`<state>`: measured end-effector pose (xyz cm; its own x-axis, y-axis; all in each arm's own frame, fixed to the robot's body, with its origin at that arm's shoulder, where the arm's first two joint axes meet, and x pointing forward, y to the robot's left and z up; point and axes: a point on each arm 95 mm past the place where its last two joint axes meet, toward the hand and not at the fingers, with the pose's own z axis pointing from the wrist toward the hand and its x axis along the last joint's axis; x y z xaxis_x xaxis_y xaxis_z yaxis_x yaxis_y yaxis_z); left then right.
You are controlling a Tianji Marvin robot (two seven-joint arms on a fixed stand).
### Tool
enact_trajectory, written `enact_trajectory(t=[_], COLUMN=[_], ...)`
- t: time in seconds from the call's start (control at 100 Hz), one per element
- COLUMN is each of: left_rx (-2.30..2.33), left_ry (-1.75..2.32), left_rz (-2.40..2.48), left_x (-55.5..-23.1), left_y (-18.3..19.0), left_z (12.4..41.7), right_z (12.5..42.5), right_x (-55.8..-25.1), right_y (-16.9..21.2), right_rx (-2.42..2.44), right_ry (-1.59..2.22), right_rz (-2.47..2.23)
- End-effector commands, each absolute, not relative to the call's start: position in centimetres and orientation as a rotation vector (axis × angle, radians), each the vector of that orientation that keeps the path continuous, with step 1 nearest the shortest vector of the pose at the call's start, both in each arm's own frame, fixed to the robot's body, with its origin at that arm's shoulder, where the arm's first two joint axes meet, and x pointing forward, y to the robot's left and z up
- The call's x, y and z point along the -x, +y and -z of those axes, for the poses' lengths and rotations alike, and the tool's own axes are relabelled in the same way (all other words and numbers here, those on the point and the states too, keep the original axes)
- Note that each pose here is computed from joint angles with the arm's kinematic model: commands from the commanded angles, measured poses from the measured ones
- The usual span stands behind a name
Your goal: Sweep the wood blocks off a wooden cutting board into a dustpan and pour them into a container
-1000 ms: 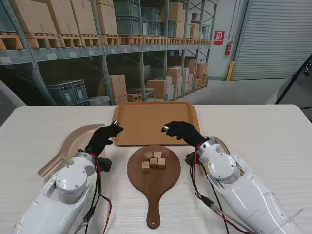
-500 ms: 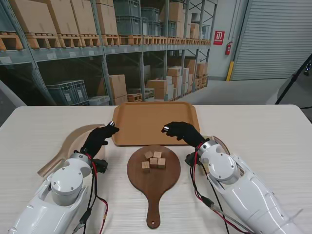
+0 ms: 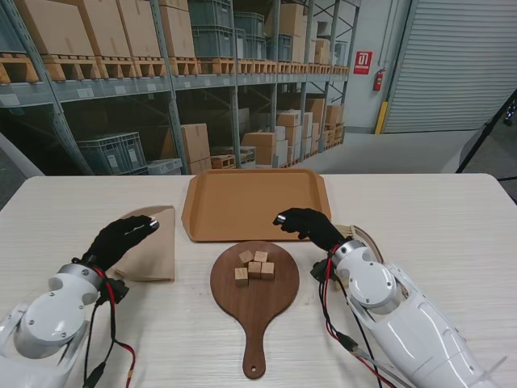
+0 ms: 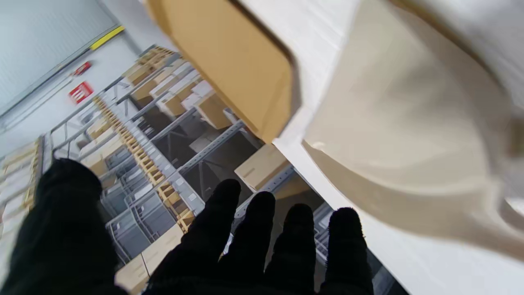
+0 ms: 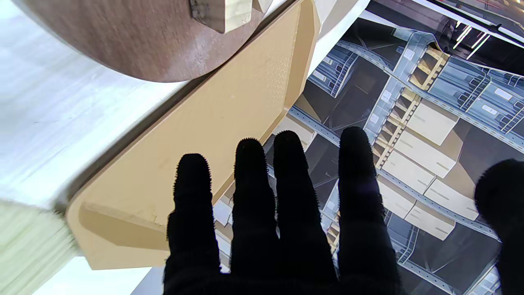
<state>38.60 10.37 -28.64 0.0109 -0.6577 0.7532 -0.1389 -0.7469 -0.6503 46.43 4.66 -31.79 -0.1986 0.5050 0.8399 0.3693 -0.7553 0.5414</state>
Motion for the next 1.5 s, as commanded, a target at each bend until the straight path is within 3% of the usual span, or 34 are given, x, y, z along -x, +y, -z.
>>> enact_trajectory(t=[0.0, 0.31, 0.68, 1.49], left_rx=[1.881, 1.716, 1.661, 1.843], left_ry=[0.877, 1.078, 1.274, 1.201], left_rz=[1.731, 1.476, 1.228, 0.995], left_x=[-37.9, -36.1, -37.0, -38.0], left_y=[12.0, 17.4, 20.7, 22.8], left_z=[28.4, 27.1, 27.5, 31.5], right_z=[32.5, 33.2, 33.4, 33.5], right_x=[-45.9, -45.6, -45.5, -45.5], right_y=[4.6, 4.0, 3.6, 3.4], right_rx=[-1.944, -1.981, -2.009, -2.033], right_ry=[1.071, 1.04, 1.015, 1.027], right_rz=[-2.092, -2.064, -2.049, -2.03])
